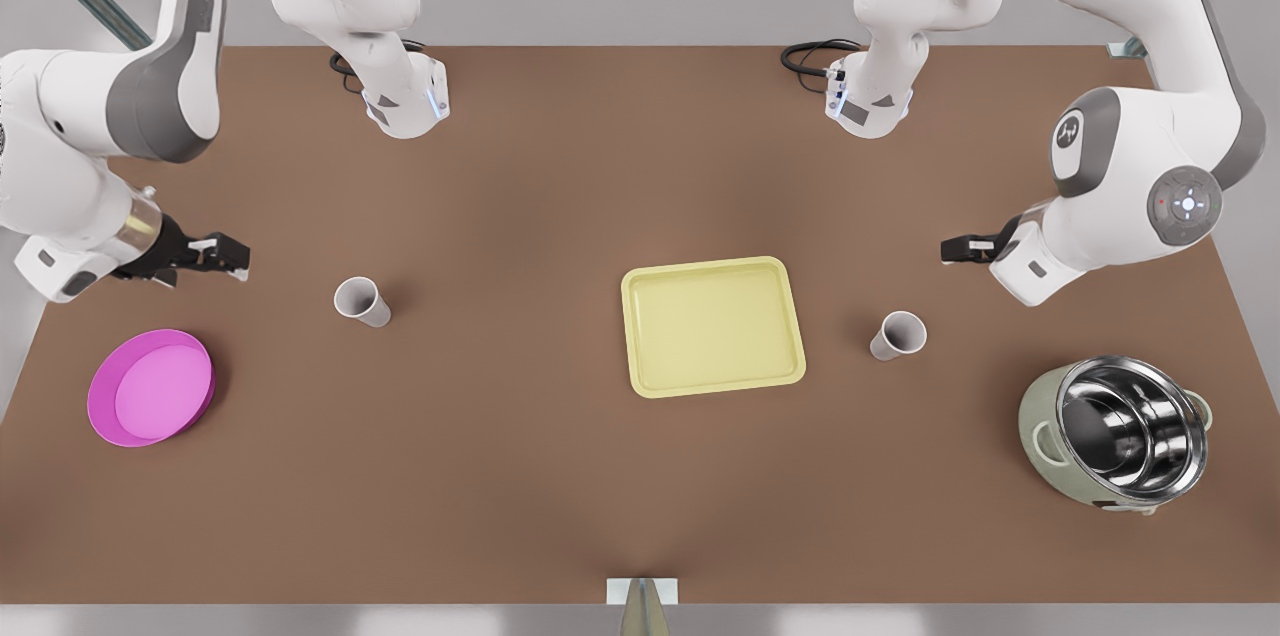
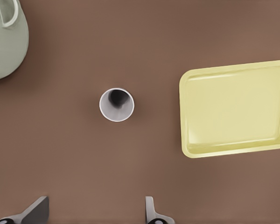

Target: Use both arms to respectively pick up the white IKEA cups from the middle-left and middle-right positions, then place the white IKEA cups onto the middle-middle tray, ensuring that the cups remain upright and do not tip over

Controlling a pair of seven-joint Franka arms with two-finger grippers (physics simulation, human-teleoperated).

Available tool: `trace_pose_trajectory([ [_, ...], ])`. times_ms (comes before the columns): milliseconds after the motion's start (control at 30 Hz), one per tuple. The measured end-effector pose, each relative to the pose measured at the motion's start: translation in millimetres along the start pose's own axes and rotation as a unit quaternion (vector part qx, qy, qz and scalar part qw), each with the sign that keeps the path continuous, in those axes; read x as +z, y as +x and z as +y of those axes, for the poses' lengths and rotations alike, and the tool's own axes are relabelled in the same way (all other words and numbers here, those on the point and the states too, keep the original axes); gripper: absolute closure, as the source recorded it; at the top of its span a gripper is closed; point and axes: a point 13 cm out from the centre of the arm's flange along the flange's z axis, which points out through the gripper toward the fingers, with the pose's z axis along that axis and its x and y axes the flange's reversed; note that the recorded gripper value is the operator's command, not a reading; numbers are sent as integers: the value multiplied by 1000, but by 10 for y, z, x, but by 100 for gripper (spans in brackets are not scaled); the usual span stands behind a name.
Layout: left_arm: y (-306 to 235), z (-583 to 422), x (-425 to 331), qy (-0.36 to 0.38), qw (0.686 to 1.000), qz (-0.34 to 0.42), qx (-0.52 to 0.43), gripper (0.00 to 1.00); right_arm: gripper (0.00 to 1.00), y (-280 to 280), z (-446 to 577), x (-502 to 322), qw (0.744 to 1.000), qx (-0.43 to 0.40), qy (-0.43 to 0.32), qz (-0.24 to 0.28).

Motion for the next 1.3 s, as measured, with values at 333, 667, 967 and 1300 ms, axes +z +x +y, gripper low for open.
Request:
trace_pose_trajectory([
  [333, -832, 193, 1200, 4, 999, 32, -23, 0, 0, -101, -28, 1910, 991, 3, -22, 134],
  [667, -766, 546, 2398, 2, 999, -1, -50, 0, 0, 363, 89, 2923, 993, 2, -25, 113],
  [967, -926, 582, 2728, 3, 998, -33, -53, 0, 0, 483, 76, 3661, 998, 8, -19, 54],
  [1300, -997, 592, 2853, 0, 998, -39, -59, 79, 79, 269, 25, 3626, 1000, 6, -11, -3],
])
